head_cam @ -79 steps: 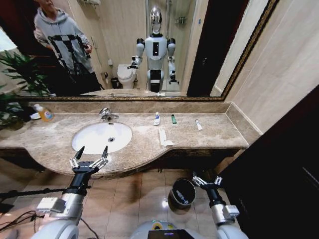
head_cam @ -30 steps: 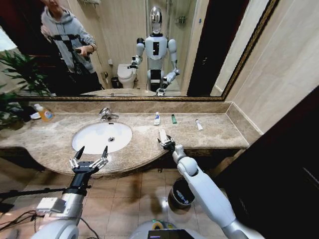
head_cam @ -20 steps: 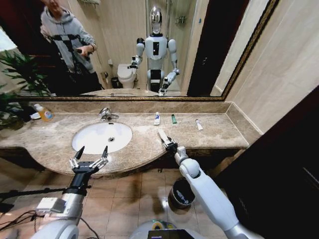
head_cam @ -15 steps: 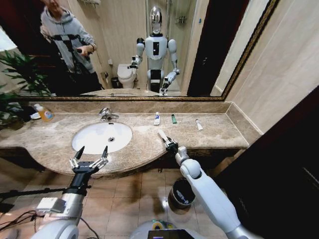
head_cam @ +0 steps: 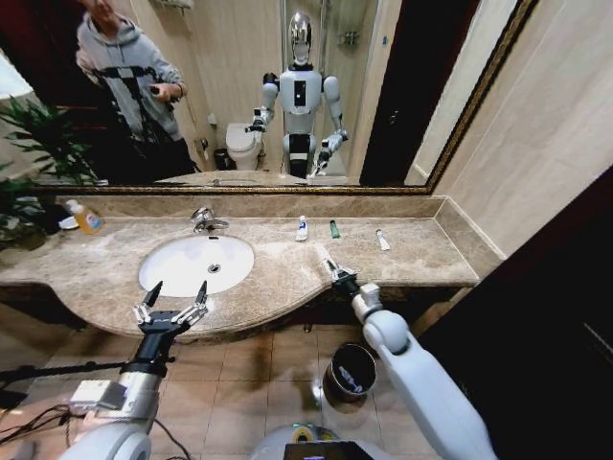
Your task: Pick up the trash from the sink and place it in the trash bin.
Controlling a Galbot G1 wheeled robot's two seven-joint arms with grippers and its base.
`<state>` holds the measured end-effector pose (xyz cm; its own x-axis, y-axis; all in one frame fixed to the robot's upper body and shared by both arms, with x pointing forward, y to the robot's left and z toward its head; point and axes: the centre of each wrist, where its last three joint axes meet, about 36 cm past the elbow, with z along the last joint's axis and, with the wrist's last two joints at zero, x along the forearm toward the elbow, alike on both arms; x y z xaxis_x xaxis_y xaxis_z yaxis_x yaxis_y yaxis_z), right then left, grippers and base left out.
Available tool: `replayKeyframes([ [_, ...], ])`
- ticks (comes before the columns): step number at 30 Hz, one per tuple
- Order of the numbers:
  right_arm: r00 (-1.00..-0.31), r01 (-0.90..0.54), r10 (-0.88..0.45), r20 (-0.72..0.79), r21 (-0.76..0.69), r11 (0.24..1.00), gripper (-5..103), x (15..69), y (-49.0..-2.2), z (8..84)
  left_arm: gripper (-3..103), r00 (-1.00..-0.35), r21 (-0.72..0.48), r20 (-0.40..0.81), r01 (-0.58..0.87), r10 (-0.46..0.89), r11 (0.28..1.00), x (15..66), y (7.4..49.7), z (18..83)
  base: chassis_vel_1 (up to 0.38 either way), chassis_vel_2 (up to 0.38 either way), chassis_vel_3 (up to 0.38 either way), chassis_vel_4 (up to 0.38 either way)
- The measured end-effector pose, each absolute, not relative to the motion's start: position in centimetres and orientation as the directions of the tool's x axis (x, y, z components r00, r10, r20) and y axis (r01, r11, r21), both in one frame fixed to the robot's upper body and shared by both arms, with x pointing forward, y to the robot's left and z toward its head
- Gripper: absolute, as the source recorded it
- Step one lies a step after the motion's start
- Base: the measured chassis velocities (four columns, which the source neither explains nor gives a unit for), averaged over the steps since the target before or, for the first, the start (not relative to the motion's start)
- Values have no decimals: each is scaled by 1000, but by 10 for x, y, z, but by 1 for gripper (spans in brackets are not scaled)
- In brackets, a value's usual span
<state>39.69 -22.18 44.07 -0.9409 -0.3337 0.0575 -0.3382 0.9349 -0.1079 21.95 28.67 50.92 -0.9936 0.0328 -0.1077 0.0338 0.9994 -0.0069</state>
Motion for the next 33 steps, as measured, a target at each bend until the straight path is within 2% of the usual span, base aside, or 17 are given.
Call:
replayKeyframes([
  [9,-966,-256,-250,68,-102,961,0,326,-254,432,100,-994,-7,-108,33,32,999,219,287,509,0,0,0,0],
  [16,-971,-180,-162,176,-92,979,0,251,-278,360,100,-994,-7,-108,33,32,999,219,287,509,0,0,0,0],
  [20,-965,-162,-133,227,-114,980,0,236,-286,324,100,-994,-7,-108,33,32,999,219,287,509,0,0,0,0],
  [24,-941,-166,-103,323,-174,971,0,226,-295,272,100,-994,-7,-108,33,32,999,219,287,509,0,0,0,0],
  [26,-905,-186,-84,418,-210,960,0,226,-301,225,100,-994,-7,-108,33,32,999,219,287,509,0,0,0,0],
  [33,-834,-200,-56,548,-206,958,0,228,-305,154,100,-994,-7,-108,33,32,999,219,287,509,0,0,0,0],
])
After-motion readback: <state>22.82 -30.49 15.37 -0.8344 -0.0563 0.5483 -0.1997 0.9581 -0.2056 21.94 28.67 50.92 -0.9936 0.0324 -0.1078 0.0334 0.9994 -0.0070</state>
